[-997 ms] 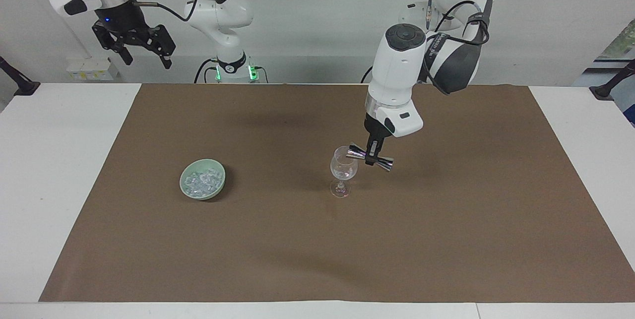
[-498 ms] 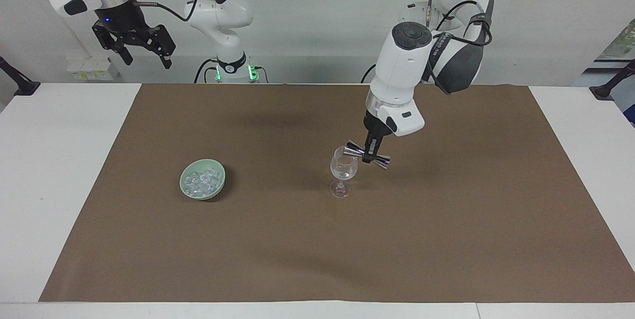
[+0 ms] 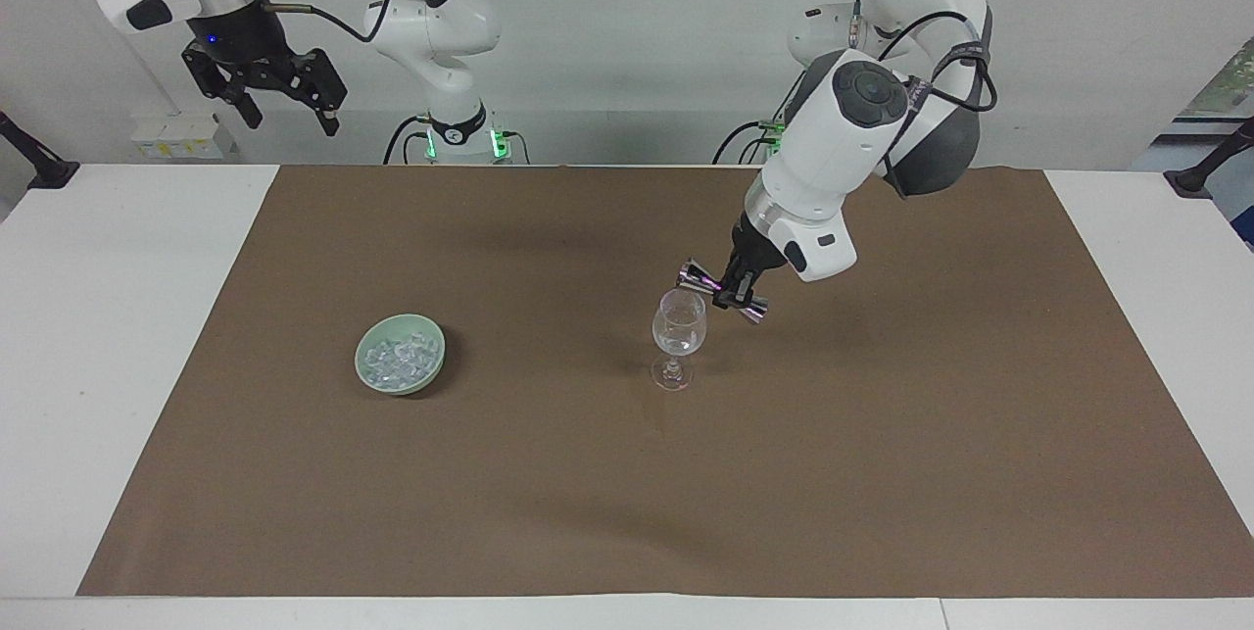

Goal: Pour wine and add ice with both arms

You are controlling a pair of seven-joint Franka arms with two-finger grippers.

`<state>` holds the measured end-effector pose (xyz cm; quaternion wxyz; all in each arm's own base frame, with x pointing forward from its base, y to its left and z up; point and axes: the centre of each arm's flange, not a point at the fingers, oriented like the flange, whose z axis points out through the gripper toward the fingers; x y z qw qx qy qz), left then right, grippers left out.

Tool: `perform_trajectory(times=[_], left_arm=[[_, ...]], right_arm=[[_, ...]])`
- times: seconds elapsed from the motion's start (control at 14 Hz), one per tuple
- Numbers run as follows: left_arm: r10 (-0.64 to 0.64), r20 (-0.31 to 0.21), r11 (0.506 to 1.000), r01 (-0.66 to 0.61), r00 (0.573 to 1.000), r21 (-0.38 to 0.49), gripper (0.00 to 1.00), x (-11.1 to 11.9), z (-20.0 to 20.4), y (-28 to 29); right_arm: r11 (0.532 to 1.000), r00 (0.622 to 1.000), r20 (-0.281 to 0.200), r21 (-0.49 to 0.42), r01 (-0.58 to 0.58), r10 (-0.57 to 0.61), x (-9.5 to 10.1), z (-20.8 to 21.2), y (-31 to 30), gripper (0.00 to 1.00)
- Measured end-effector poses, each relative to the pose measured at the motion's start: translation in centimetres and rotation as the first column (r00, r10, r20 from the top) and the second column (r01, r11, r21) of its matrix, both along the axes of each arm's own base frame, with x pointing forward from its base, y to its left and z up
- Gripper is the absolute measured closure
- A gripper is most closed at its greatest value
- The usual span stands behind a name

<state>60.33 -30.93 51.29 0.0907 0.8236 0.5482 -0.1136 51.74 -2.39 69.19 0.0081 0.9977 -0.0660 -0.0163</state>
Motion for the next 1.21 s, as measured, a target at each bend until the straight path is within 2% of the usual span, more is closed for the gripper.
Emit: perform_trajectory(times=[0.28,0.57,0.71,0.93,1.07,1.21], left_arm=[[-0.010,-0.110,0.991,-0.005,0.994,-0.137,0.78,2.2,-1.5,5.2],[-0.035,-0.195,0.966,-0.017,0.980,-0.258,0.78,3.6,-2.8,10.7],[-0.053,-0.222,0.939,-0.028,0.974,-0.344,0.78,4.3,-3.3,13.7],[-0.064,-0.235,0.891,-0.050,0.970,-0.451,0.78,5.4,-4.7,19.9],[-0.080,-0.245,0.872,-0.051,0.966,-0.487,0.78,5.7,-6.0,21.8],[-0.102,-0.266,0.823,-0.069,0.959,-0.564,0.78,6.0,-7.8,23.5]], right_arm=[[1.000,1.000,0.000,0.000,0.000,0.000,0.0,0.0,0.0,0.00],[1.000,0.999,-0.047,0.003,0.021,-0.021,-0.8,-0.2,-1.0,0.00],[1.000,0.999,-0.046,0.004,0.025,-0.024,-1.2,0.2,-1.2,0.00],[1.000,0.999,-0.032,0.005,0.015,-0.015,-1.8,0.9,-0.8,0.00],[1.000,0.999,-0.030,0.005,0.011,-0.011,-1.8,1.0,-0.6,0.00],[1.000,1.000,-0.023,0.005,0.011,-0.011,-1.7,1.0,-0.6,0.00]])
